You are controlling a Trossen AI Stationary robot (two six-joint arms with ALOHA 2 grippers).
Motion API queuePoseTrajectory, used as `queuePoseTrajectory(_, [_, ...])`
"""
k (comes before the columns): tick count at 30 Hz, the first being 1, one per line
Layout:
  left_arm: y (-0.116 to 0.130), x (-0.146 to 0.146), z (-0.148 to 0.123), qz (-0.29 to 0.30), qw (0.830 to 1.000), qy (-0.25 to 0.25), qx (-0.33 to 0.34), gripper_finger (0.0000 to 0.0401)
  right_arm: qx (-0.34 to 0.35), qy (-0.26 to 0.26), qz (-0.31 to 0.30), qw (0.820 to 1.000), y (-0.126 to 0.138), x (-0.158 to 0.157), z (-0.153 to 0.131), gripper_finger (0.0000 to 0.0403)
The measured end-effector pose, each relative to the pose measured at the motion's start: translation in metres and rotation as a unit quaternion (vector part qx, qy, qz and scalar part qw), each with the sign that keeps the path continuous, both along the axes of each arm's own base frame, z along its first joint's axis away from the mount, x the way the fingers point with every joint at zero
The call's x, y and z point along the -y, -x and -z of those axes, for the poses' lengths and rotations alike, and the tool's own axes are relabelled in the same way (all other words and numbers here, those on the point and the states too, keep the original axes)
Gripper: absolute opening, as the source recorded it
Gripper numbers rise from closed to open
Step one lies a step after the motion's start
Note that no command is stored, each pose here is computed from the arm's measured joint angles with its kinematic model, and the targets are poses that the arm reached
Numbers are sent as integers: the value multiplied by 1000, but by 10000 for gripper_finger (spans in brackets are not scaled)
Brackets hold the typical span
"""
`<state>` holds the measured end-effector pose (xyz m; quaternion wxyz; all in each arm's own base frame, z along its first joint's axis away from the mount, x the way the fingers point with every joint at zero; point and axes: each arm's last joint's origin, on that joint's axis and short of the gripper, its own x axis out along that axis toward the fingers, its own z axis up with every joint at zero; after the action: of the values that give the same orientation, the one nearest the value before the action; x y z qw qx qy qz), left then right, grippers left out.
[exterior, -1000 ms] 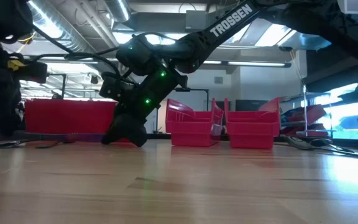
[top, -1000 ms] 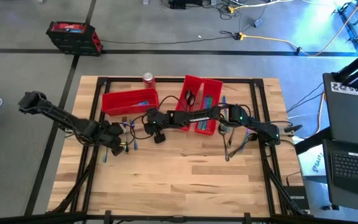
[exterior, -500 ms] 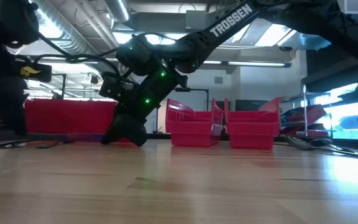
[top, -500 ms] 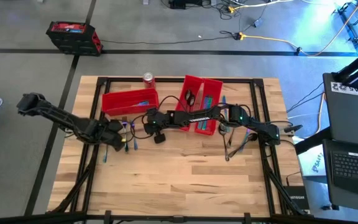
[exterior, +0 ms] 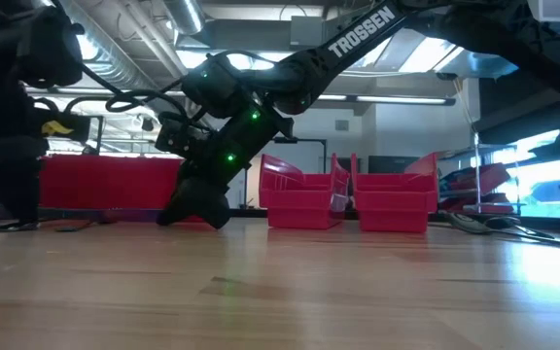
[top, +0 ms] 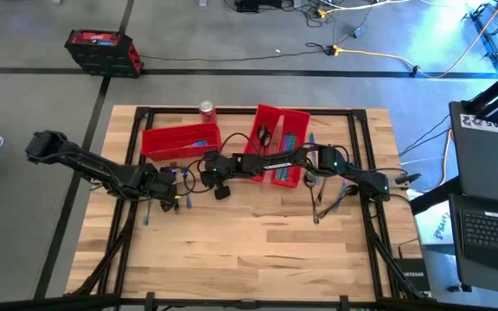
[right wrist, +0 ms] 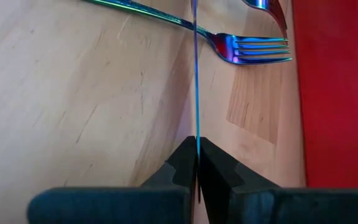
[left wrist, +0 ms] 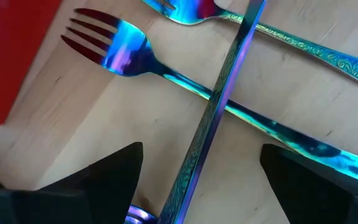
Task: Sort silverware
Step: Put the blue table knife into the right red bin
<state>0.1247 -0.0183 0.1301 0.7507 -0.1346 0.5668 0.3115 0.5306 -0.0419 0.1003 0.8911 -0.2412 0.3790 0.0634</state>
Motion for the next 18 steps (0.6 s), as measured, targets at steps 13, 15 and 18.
queuePoseTrajectory(13, [2,0,1,2,1000,5,-8,171,1,0,0,1000,0,0,0,0])
queuePoseTrajectory(15, [2,0,1,5,1000,3,-11,146,1,0,0,1000,0,0,0,0])
queuePoseTrajectory(18, [3,0,1,6,1000,2,-12,113,1,0,0,1000,0,0,0,0])
